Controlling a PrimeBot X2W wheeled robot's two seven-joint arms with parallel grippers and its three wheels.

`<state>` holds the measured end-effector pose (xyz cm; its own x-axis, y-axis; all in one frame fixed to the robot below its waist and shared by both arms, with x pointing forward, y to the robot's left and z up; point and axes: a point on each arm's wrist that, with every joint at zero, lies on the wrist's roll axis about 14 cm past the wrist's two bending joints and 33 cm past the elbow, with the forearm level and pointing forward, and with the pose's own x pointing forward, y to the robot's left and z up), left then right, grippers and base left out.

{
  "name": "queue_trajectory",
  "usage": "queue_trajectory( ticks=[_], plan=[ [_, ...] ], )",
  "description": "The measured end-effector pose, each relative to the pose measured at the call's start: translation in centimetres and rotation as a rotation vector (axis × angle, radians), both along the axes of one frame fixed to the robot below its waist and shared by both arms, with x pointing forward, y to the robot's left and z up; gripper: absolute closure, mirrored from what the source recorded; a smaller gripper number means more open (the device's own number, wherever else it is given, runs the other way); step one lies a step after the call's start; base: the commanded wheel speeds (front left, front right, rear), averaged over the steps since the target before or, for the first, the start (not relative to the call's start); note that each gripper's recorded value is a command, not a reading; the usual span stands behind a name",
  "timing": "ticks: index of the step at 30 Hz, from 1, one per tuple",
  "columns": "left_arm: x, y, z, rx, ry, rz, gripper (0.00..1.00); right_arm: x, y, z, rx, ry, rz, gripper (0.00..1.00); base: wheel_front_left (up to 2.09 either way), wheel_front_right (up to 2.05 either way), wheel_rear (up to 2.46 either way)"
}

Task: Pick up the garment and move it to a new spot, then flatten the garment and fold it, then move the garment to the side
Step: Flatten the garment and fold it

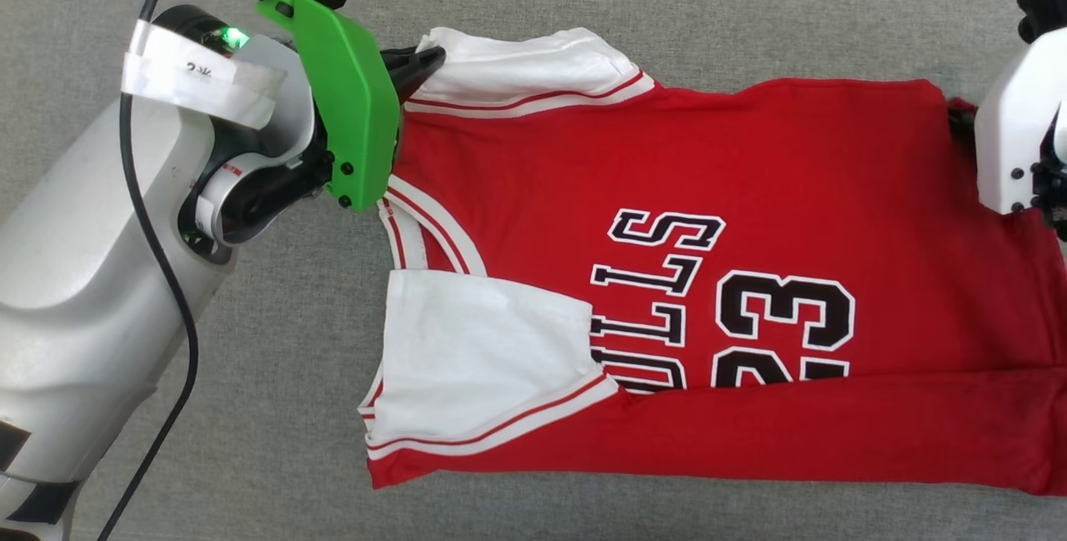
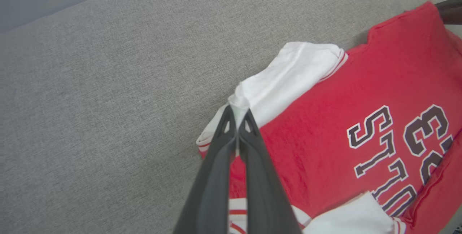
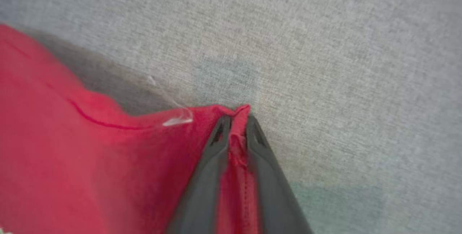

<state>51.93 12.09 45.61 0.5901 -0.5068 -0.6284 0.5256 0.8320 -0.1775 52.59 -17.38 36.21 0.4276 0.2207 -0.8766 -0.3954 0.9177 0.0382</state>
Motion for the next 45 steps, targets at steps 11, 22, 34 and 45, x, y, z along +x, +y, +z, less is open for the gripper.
queue_trajectory(
  ticks=[11,22,34,45],
  plan=[
    [0.3,1.3,1.5,-0.034,-0.068,0.081,1.0,1.6,-1.0,3.4,0.108,-0.207,-0.101,1.0,0.0,0.0,0.0],
    [-2.5,1.6,2.6,-0.092,-0.093,0.127,1.0,0.1,-3.9,8.1,0.217,-0.387,-0.23,1.0,0.0,0.0,0.0],
    [-5.9,1.6,4.1,-0.106,-0.124,0.131,1.0,-3.0,-5.1,11.3,0.298,-0.518,-0.275,1.0,0.0,0.0,0.0],
    [-12.4,2.2,1.4,-0.076,-0.032,0.13,1.0,-8.2,-4.9,9.3,0.34,-0.453,-0.282,1.0,0.0,0.0,0.0]
  ],
)
